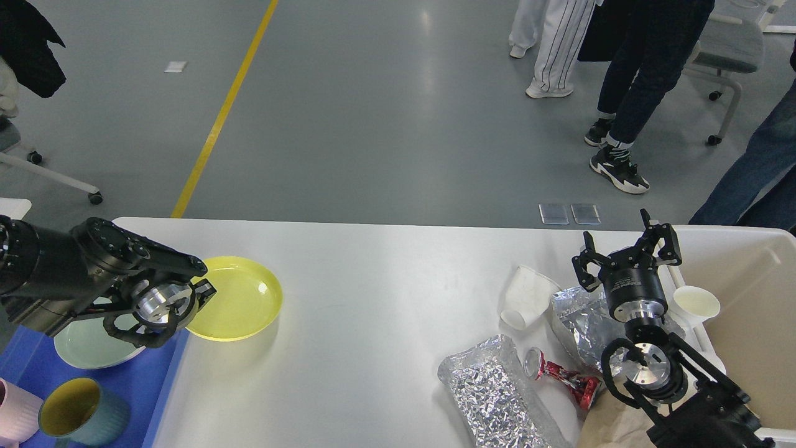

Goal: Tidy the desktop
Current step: 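Reach the left gripper to the yellow plate's rim and grasp it, then lift the yellow plate toward the blue tray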

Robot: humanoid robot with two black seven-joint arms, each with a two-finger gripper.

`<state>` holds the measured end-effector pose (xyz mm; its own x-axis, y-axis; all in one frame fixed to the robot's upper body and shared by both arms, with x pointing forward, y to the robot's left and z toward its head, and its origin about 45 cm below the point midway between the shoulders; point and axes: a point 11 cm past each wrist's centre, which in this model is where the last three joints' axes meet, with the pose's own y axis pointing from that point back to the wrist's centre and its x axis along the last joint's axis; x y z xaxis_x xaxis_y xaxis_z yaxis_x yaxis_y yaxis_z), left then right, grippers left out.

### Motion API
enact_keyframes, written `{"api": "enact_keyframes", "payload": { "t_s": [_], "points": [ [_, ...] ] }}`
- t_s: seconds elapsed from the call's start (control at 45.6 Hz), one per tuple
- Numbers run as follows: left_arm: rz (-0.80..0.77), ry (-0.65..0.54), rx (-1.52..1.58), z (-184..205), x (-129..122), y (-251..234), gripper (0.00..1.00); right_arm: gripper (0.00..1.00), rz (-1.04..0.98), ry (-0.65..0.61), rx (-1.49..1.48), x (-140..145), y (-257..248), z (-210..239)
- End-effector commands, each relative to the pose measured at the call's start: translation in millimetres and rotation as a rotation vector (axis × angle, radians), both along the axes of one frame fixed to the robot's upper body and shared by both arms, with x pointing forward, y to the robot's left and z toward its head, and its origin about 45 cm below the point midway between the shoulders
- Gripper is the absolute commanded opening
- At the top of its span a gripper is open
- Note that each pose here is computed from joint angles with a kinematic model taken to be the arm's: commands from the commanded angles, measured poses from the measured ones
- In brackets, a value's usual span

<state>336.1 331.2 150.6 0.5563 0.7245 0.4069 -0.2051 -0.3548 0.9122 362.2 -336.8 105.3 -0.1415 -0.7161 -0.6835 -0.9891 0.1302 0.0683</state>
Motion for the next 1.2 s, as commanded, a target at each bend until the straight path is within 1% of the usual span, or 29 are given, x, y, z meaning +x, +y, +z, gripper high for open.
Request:
{"api": "enact_keyframes", "payload": {
  "t_s": [0.0, 0.11, 0.175, 0.263, 0.372, 0.482, 0.57, 0.657, 0.723, 0.811, 0.92, 0.942, 1.008, 1.095, 1.183],
  "points": [
    [0.002, 0.043, 0.0, 26.0, 4.2, 0.9, 0.0, 1.0, 0.0, 0.001, 0.0, -0.5, -0.1, -0.5],
    [-0.033, 0.046, -0.024, 58.2, 12.8, -3.1, 0.0, 1.0, 0.0, 0.001, 0.0, -0.5, -0.1, -0.5],
    [-0.079, 0.053, -0.031, 81.2, 17.9, -3.9, 0.0, 1.0, 0.0, 0.0, 0.0, 0.1, 0.0, 0.1],
    [-0.19, 0.074, -0.045, 118.6, 26.9, -9.2, 0.0, 1.0, 0.0, 0.001, 0.0, -0.5, -0.1, -0.5],
    [-0.353, 0.134, -0.089, 172.7, 31.9, -12.9, 0.0, 1.0, 0.0, 0.0, 0.0, 0.1, 0.0, 0.1],
    [-0.518, 0.167, -0.113, 227.6, 32.1, -24.8, 0.0, 1.0, 0.0, 0.0, 0.0, 0.1, 0.0, 0.1],
    [-0.603, 0.161, -0.115, 264.9, 30.0, -36.2, 0.0, 1.0, 0.0, 0.0, 0.0, 0.1, 0.0, 0.1],
    [-0.669, 0.153, -0.129, 295.0, 25.0, -46.4, 0.0, 1.0, 0.0, 0.0, 0.0, 0.1, 0.0, 0.1],
    [-0.708, 0.15, -0.136, 310.4, 21.3, -52.5, 0.0, 1.0, 0.0, 0.0, 0.0, 0.1, 0.0, 0.1],
    [-0.722, 0.152, -0.139, 314.7, 19.8, -54.6, 0.0, 1.0, 0.0, 0.0, 0.0, 0.1, 0.0, 0.1],
    [-0.695, 0.184, -0.132, 300.6, 21.2, -46.7, 0.0, 1.0, 0.0, 0.001, 0.0, -0.5, -0.1, -0.5],
    [-0.669, 0.209, -0.135, 287.7, 21.2, -38.1, 0.0, 1.0, 0.0, 0.001, 0.0, -0.5, -0.1, -0.5],
    [-0.6, 0.218, -0.112, 268.0, 25.5, -18.5, 0.0, 1.0, 0.0, 0.0, 0.0, 0.1, 0.0, 0.1],
    [-0.472, 0.174, -0.049, 242.5, 35.8, 12.9, 0.0, 1.0, 0.0, 0.001, 0.0, -0.5, -0.1, -0.5],
    [-0.334, 0.129, 0.033, 214.5, 38.4, 48.5, 0.0, 1.0, 0.0, 0.001, 0.0, -0.5, -0.1, -0.5]
  ]
}}
